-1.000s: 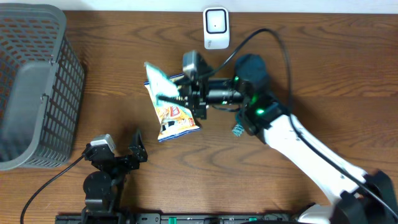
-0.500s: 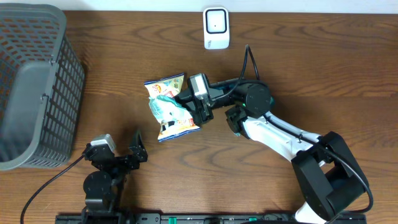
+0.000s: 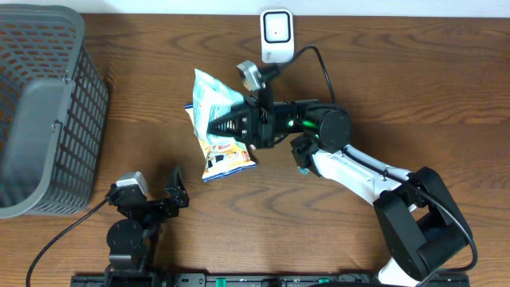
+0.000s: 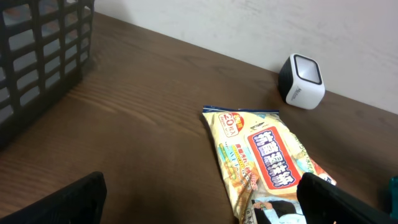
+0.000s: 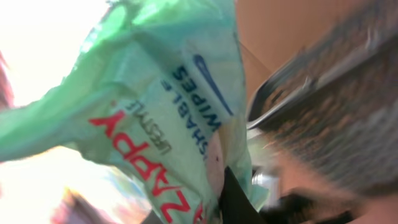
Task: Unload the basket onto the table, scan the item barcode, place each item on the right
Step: 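Lift the wipes pack with the right gripper toward the barcode scanner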
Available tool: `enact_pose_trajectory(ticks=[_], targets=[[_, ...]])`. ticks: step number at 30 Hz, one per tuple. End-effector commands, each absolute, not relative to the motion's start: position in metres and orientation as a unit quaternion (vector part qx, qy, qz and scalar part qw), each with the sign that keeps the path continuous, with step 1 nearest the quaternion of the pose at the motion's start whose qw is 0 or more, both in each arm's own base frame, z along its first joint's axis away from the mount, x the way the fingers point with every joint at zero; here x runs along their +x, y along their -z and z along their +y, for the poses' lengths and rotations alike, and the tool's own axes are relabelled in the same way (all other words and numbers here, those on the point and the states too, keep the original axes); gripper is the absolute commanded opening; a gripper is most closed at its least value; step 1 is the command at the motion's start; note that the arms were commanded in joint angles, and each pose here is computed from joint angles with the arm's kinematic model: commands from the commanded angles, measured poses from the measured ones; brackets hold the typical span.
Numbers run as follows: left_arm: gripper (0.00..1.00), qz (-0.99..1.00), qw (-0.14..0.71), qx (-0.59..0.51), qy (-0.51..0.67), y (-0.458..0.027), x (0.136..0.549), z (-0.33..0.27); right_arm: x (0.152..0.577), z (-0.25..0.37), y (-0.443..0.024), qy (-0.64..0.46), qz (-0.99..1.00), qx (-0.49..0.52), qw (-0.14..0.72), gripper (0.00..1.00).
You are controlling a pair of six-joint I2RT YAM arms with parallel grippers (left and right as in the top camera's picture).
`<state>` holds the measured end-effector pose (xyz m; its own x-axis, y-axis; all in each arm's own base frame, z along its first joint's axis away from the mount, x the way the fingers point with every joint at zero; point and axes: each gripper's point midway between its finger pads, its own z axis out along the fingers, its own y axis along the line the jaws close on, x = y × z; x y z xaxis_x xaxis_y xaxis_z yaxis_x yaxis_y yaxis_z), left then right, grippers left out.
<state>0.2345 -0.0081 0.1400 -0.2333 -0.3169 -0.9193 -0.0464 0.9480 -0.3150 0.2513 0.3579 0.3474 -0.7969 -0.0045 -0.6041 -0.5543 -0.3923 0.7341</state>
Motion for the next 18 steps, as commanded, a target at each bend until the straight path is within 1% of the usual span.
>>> enact_pose_trajectory(ticks=[1, 7, 11, 18], targets=[[0.98, 0.787, 0.596, -0.121, 0.101, -0.126, 0.235, -0.005, 0.260, 0.348, -0.367, -0.827, 0.545, -0.136, 0.029, 0.01], [0.98, 0.787, 0.596, -0.121, 0.101, -0.126, 0.235, -0.005, 0.261, 0.328, -0.390, -0.831, 0.534, -0.145, 0.064, 0.01], [0.98, 0.787, 0.596, -0.121, 0.101, -0.126, 0.235, -0.005, 0.260, 0.318, -0.404, -0.829, 0.536, -0.143, 0.073, 0.01], [0.98, 0.787, 0.596, -0.121, 0.101, -0.126, 0.235, -0.005, 0.241, 0.302, -0.426, -0.821, 0.536, -0.174, 0.089, 0.01]])
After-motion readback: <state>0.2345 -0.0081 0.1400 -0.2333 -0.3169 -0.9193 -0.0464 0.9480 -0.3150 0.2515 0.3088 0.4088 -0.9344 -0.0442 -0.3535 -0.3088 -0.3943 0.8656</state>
